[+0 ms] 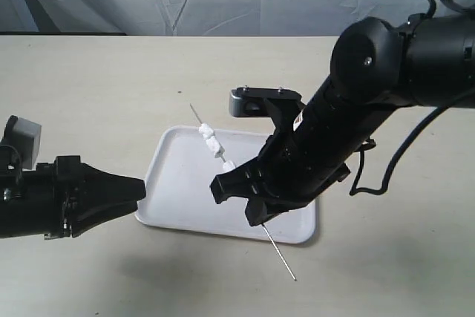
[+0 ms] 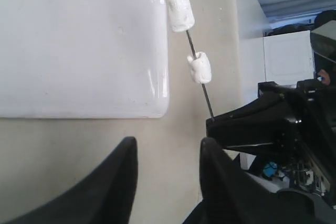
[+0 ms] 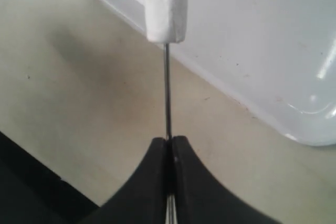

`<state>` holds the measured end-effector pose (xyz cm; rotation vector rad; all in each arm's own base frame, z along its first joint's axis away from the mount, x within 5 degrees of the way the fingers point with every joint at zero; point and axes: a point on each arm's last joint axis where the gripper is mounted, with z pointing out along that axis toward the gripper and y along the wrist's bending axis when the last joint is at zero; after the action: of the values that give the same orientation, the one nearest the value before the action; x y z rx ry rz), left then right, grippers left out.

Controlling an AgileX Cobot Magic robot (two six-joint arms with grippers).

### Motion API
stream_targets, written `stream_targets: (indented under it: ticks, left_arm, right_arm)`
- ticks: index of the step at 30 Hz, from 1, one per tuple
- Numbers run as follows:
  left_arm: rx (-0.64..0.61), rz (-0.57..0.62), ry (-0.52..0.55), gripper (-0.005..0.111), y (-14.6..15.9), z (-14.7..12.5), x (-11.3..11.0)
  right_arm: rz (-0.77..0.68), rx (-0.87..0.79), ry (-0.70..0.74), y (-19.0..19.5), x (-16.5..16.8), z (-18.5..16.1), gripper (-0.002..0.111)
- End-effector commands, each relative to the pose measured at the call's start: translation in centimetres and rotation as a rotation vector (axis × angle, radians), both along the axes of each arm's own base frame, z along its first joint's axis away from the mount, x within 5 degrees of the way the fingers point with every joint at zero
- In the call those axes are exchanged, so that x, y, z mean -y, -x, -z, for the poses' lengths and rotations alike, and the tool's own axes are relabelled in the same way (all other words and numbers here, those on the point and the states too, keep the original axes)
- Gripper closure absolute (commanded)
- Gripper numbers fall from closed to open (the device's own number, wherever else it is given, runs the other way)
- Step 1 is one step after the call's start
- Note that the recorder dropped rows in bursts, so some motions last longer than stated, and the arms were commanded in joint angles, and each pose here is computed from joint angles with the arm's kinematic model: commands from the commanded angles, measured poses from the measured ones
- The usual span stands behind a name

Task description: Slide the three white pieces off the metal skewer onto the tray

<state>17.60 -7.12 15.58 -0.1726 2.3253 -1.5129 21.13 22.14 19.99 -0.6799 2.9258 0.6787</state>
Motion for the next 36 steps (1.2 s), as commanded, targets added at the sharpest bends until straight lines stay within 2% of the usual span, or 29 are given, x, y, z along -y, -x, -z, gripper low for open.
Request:
stream_targets:
  ticks: [1,9,13,17,19,24,30,33,36]
  left_arm:
    - [-0.024,0.031,0.05,0.068,-1.9,0.9,0.4]
    - [-0.007,0.144,0.024,0.068,-5.9,1.7,3.2]
    - [-0.04,0.148,-0.001,0.068,-7.8,2.0,4.6]
    - [-0.035,0.131,-0.074,0.068,-9.5,2.5,5.4]
    - [-0.042,0.133,-0.067,0.068,-10.0,2.4,5.9]
    - [-0.127,0.13,-0.066,0.068,-10.1,3.7,6.7]
    - [-0.118,0.15,-0.038,0.068,-10.2,3.4,7.0]
    - [-0.111,0.167,-0.014,0.056,-10.1,3.1,7.2]
    - [-0.103,0.171,-0.009,0.054,-10.2,3.0,7.2]
  right_arm:
    - [0.078,0.028,-0.03,0.2,0.6,1.0,0.109]
    - [0.119,0.028,-0.043,0.7,1.0,2.0,0.109]
    - [0.166,0.084,-0.082,0.5,1.2,1.5,0.109]
    - [0.219,0.042,-0.093,1.2,1.5,2.2,0.109]
    - [0.266,0.02,-0.102,1.7,1.6,2.9,0.109]
    - [0.26,0.04,-0.159,3.8,-0.7,3.0,0.109]
    - [0.263,0.031,-0.172,4.7,-1.6,2.9,0.109]
    - [0.307,0.059,-0.151,4.3,-1.4,3.1,0.109]
    - [0.32,0.054,-0.087,4.4,-0.8,3.4,0.109]
